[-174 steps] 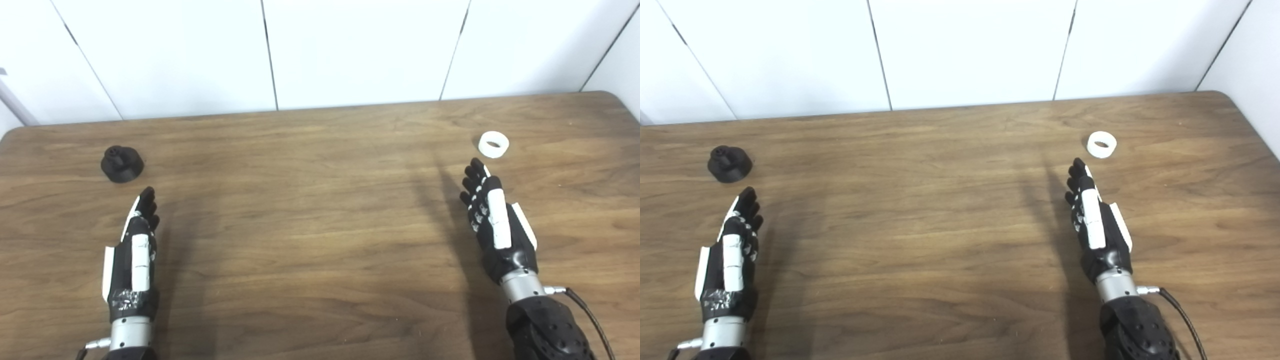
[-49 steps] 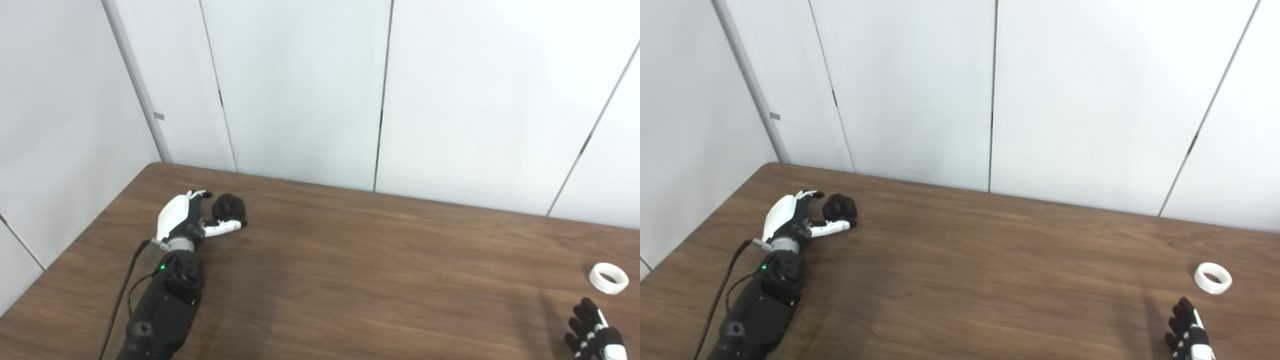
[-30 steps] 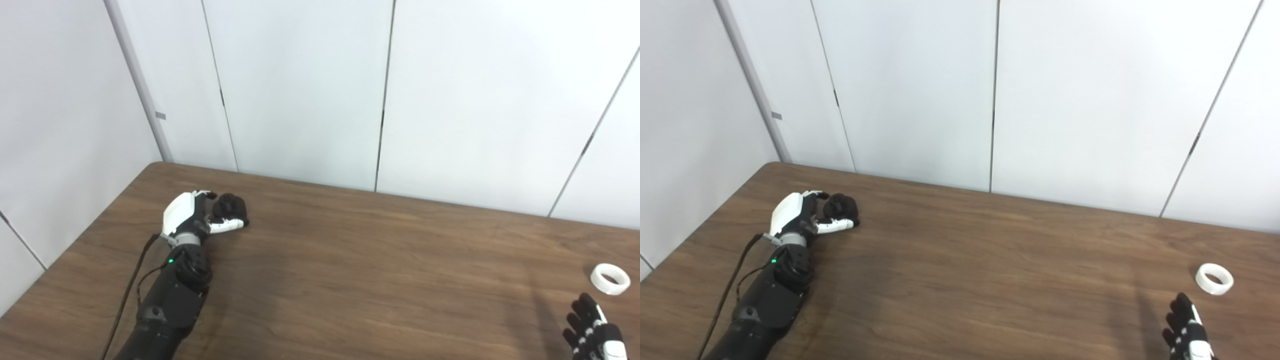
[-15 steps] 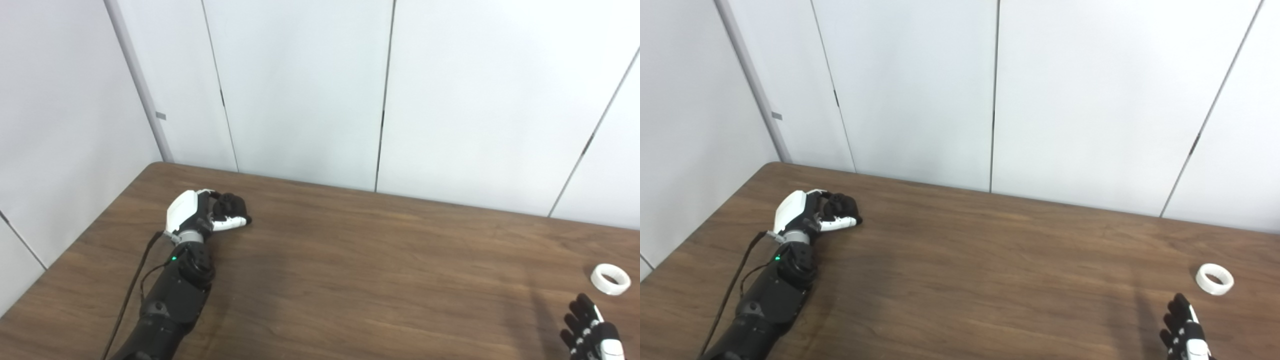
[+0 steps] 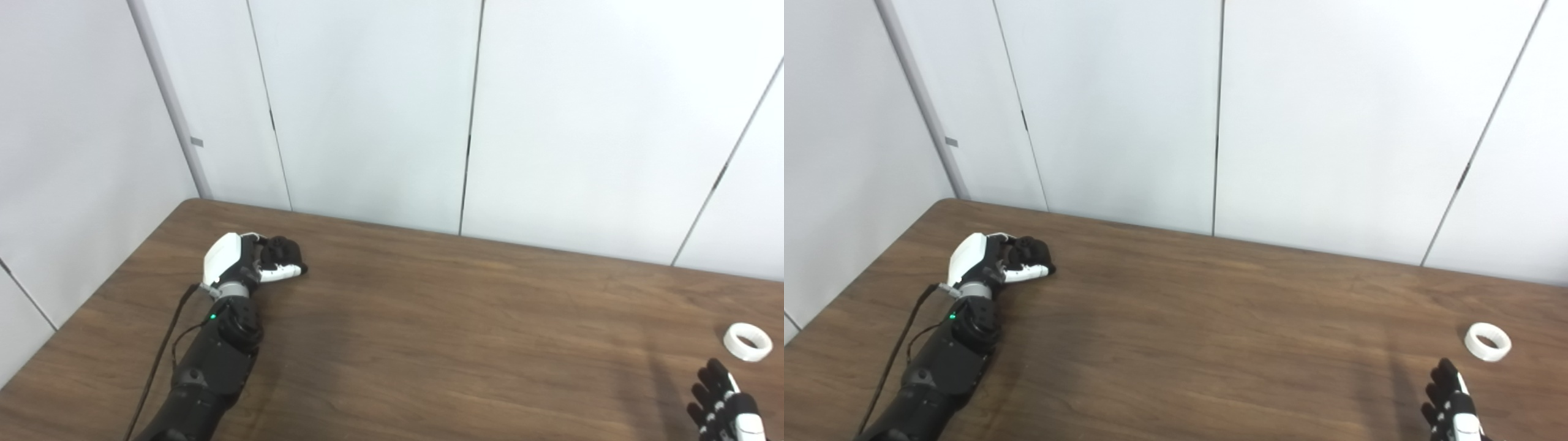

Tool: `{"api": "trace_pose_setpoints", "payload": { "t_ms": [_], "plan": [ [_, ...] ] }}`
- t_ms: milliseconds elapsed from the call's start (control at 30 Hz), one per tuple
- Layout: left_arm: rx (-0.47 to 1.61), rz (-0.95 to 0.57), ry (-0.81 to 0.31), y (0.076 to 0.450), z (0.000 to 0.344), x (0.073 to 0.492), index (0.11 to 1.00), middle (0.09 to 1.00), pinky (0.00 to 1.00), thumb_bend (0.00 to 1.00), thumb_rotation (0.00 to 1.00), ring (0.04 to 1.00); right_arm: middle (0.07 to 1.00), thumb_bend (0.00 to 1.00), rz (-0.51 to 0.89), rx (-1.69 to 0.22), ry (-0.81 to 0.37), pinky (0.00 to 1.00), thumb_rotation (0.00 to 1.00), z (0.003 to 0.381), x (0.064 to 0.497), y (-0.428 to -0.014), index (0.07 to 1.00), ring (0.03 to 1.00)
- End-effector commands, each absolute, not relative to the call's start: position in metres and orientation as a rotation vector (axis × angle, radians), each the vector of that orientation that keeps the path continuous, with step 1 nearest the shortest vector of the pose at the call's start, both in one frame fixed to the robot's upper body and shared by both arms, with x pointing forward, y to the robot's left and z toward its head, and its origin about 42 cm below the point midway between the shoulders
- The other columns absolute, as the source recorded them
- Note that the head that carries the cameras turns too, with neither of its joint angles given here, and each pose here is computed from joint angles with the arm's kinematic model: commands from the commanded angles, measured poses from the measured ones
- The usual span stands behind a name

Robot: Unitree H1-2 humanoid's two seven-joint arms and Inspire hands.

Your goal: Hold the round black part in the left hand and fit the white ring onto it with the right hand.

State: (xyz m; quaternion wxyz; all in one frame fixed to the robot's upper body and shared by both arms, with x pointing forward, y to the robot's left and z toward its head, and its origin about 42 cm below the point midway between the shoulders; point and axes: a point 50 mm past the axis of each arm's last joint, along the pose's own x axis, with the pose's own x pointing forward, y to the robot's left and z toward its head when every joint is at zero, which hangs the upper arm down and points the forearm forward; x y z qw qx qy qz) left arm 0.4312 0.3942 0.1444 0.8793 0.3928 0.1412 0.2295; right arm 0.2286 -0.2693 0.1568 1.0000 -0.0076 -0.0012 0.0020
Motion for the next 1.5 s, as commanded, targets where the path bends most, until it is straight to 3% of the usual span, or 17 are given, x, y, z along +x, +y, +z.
{"api": "trace_pose_setpoints", "payload": {
  "t_ms": [0,67,233,567,767,900,1067,1467],
  "plan": [
    [0.806,0.497,0.247,0.399,0.164,0.44,0.498,0.85,1.0,0.6,0.1,0.966,1.0,0.31,0.008,-0.018,-0.074,1.0,1.0,0.171,0.231,-0.268,1.0,1.0],
    [0.799,0.496,0.243,0.399,0.163,0.44,0.485,0.833,1.0,0.55,0.07,0.954,1.0,0.31,0.008,-0.013,-0.075,1.0,1.0,0.172,0.231,-0.267,1.0,1.0],
    [0.834,0.474,0.225,0.4,0.163,0.438,0.482,0.777,0.83,0.52,0.05,0.873,1.0,0.3,0.012,-0.006,-0.078,1.0,1.0,0.173,0.231,-0.268,1.0,1.0],
    [0.852,0.465,0.209,0.401,0.164,0.434,0.483,0.772,0.82,0.52,0.05,0.867,1.0,0.29,0.008,-0.004,-0.079,1.0,1.0,0.172,0.233,-0.268,1.0,1.0],
    [0.874,0.441,0.141,0.392,0.172,0.427,0.483,0.769,0.85,0.52,0.05,0.869,1.0,0.29,0.012,-0.009,-0.082,1.0,1.0,0.171,0.234,-0.265,1.0,1.0],
    [0.887,0.413,0.088,0.38,0.18,0.419,0.484,0.785,0.92,0.52,0.05,0.912,1.0,0.3,0.015,-0.014,-0.08,1.0,1.0,0.172,0.235,-0.262,1.0,1.0],
    [0.929,0.361,-0.013,0.362,0.187,0.404,0.484,0.774,0.99,0.52,0.05,0.888,1.0,0.27,0.013,-0.011,-0.08,1.0,1.0,0.171,0.236,-0.26,1.0,1.0],
    [0.958,0.233,-0.155,0.31,0.193,0.373,0.483,0.798,1.0,0.52,0.05,0.903,1.0,0.28,0.012,-0.029,-0.087,1.0,1.0,0.166,0.24,-0.259,1.0,1.0]
  ]
}}
